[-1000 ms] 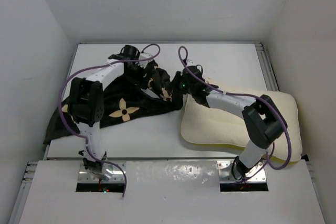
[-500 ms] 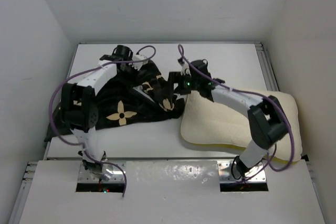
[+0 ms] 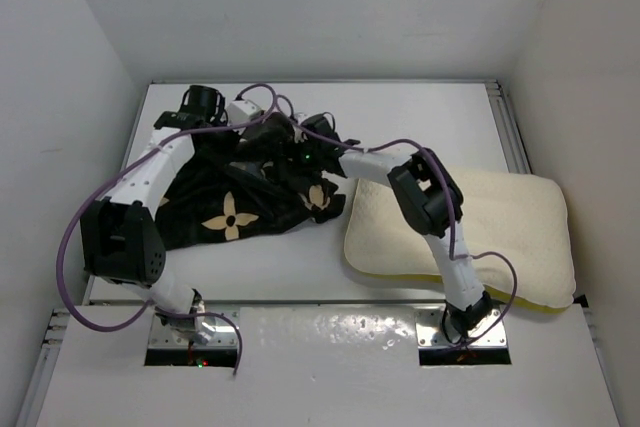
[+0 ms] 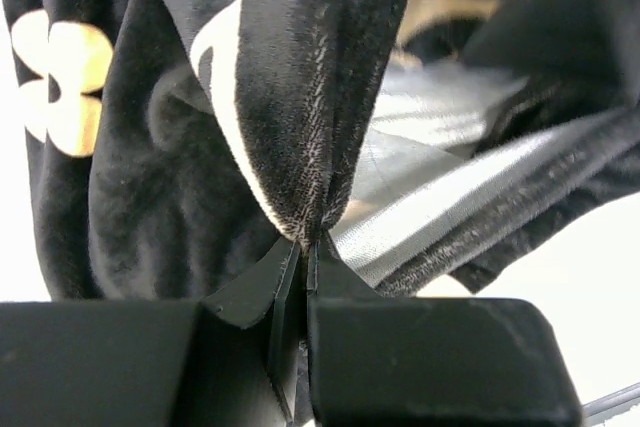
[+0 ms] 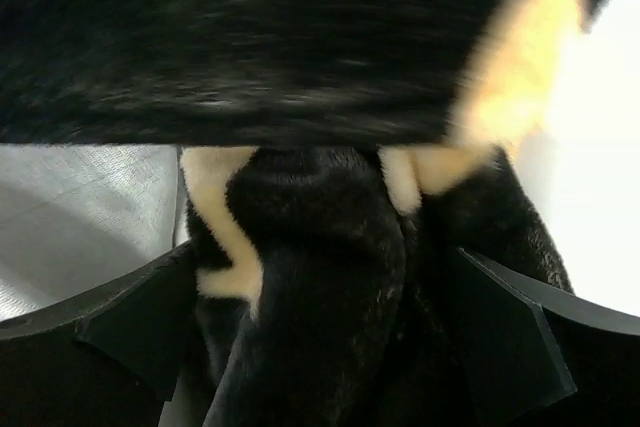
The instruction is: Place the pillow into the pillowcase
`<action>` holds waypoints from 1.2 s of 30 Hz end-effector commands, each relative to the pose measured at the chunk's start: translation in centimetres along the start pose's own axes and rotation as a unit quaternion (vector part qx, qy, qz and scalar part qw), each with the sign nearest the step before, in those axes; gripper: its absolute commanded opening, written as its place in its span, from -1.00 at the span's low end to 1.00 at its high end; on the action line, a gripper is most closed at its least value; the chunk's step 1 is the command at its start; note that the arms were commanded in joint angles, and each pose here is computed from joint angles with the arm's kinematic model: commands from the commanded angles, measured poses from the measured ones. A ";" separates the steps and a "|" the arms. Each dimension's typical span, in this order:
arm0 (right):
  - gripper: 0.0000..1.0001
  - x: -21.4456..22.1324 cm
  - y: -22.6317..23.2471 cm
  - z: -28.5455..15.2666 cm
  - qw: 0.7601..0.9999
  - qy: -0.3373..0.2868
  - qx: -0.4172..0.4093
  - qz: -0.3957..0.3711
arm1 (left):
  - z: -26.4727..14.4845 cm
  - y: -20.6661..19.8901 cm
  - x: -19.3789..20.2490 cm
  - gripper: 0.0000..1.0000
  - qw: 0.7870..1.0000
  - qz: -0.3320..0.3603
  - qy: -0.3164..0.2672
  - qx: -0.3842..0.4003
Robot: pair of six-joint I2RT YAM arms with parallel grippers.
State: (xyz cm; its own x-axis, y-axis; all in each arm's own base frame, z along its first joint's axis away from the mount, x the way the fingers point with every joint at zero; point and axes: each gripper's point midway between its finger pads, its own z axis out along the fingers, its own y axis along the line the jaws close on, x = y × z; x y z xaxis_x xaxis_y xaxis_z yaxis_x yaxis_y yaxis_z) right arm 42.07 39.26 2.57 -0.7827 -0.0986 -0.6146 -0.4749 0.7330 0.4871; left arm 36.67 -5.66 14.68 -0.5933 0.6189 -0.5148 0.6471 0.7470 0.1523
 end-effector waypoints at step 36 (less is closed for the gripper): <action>-1.00 -20.9 1.5 -2.1 0.919 -0.378 0.106 -0.016 | -2.3 9.5 -0.4 -1.00 0.989 -0.079 -0.046 -0.118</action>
State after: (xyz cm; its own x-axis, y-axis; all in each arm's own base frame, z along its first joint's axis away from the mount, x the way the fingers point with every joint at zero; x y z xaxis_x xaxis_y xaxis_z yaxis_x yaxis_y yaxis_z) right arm 50.40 45.02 5.46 -0.4322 0.0539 -0.9002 -0.4514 0.8512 0.2677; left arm 36.44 -3.01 16.92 -0.6265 0.5354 -0.5664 0.5985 0.7960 0.0905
